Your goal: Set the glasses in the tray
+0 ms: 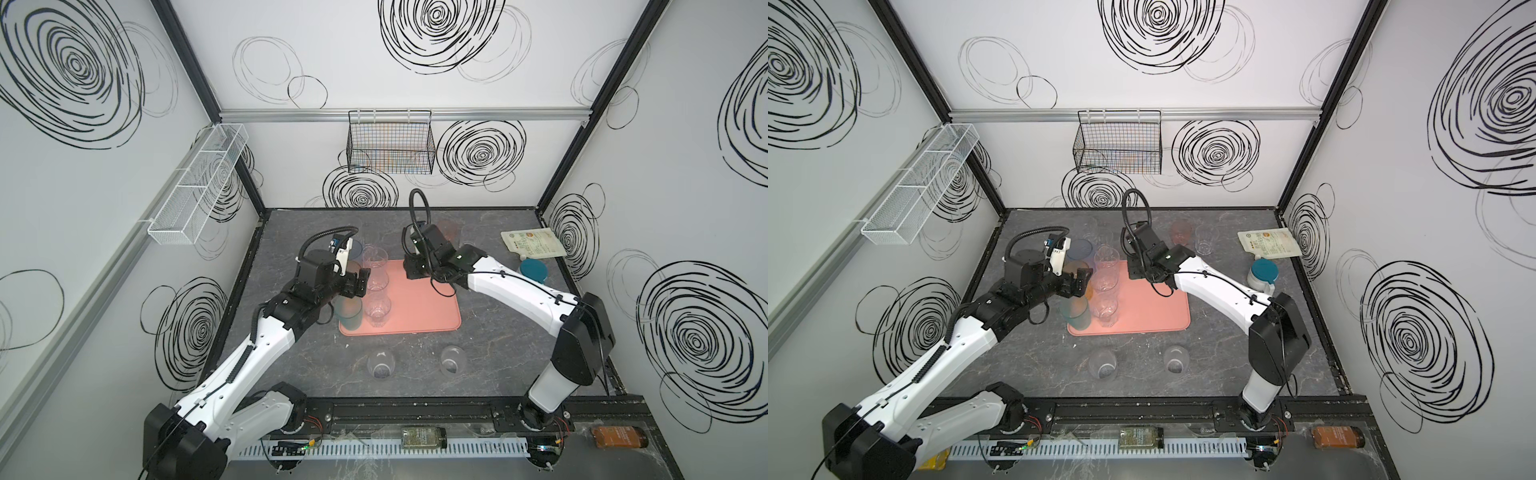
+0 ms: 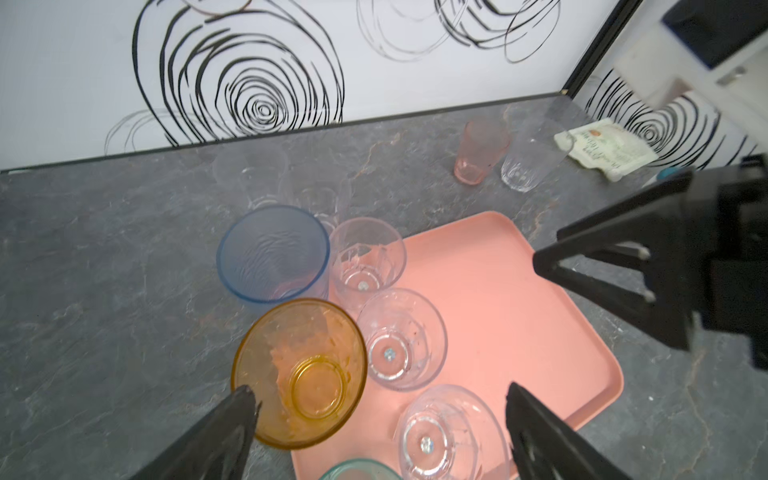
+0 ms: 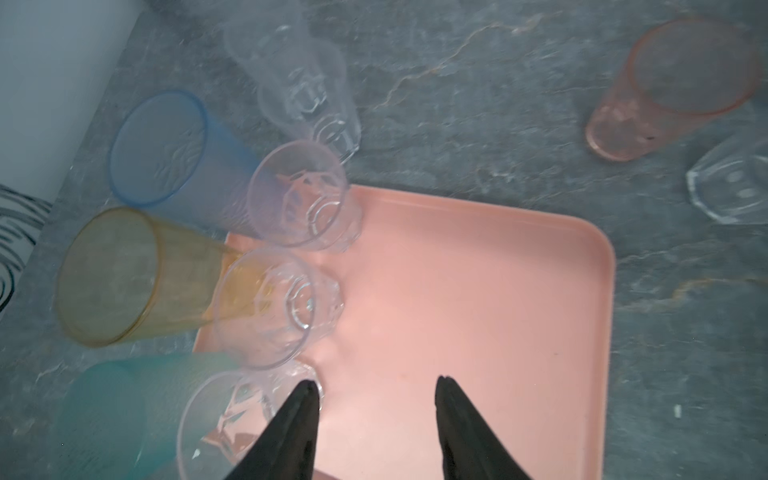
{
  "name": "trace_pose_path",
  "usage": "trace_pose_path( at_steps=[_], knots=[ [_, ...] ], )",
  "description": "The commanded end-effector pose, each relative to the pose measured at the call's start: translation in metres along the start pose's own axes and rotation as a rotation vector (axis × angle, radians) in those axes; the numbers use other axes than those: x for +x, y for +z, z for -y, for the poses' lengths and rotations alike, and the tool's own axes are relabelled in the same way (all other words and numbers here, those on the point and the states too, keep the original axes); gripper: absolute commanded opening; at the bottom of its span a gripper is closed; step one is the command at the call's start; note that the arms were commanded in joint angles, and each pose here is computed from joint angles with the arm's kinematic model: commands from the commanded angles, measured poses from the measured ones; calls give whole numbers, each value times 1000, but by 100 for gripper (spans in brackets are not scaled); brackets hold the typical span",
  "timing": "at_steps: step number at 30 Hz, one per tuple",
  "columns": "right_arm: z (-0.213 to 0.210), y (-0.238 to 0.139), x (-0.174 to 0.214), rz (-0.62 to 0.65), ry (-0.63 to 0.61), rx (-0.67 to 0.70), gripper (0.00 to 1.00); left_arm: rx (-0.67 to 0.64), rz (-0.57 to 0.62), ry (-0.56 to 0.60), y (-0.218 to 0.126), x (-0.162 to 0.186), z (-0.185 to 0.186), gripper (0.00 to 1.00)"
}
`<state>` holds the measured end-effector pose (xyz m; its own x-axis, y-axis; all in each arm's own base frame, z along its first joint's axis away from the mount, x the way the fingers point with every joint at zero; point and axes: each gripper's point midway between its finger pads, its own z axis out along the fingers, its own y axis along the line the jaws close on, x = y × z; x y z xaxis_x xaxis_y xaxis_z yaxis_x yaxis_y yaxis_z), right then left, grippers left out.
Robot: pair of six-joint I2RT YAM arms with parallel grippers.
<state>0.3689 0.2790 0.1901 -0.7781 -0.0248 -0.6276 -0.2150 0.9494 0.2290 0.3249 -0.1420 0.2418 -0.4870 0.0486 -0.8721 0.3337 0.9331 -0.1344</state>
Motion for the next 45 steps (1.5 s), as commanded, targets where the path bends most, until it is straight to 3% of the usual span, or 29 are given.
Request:
trace_pose_path(
  at_steps=[1, 4, 7, 12, 17, 22, 26, 33, 40, 45],
  knots=[
    [30, -5, -27, 65, 37, 49, 50, 86, 173, -27, -4, -53, 15, 96],
    [68, -8, -55, 146, 95, 106, 50, 250, 169, -27, -4, -62, 41, 96],
    [114, -13, -78, 239, 133, 202, 50, 322, 190, -43, -1, -66, 53, 96],
    [182, -7, -94, 263, 253, 297, 49, 275, 148, 25, 23, -66, 69, 96],
    [223, 9, -96, 243, 325, 353, 49, 166, 56, 203, 69, -57, 91, 96],
    [255, 32, -90, 188, 408, 378, 48, 203, -102, 344, 126, -33, 131, 96],
    [275, 47, -85, 111, 481, 345, 44, 274, -264, 355, 169, 1, 159, 96],
    [293, 66, -70, 74, 527, 340, 39, 284, -325, 428, 209, 23, 190, 96],
    [300, 79, -64, 54, 540, 327, 36, 263, -400, 467, 222, 66, 191, 96],
    [301, 94, -54, 18, 540, 324, 29, 255, -414, 479, 218, 77, 189, 96]
  ],
)
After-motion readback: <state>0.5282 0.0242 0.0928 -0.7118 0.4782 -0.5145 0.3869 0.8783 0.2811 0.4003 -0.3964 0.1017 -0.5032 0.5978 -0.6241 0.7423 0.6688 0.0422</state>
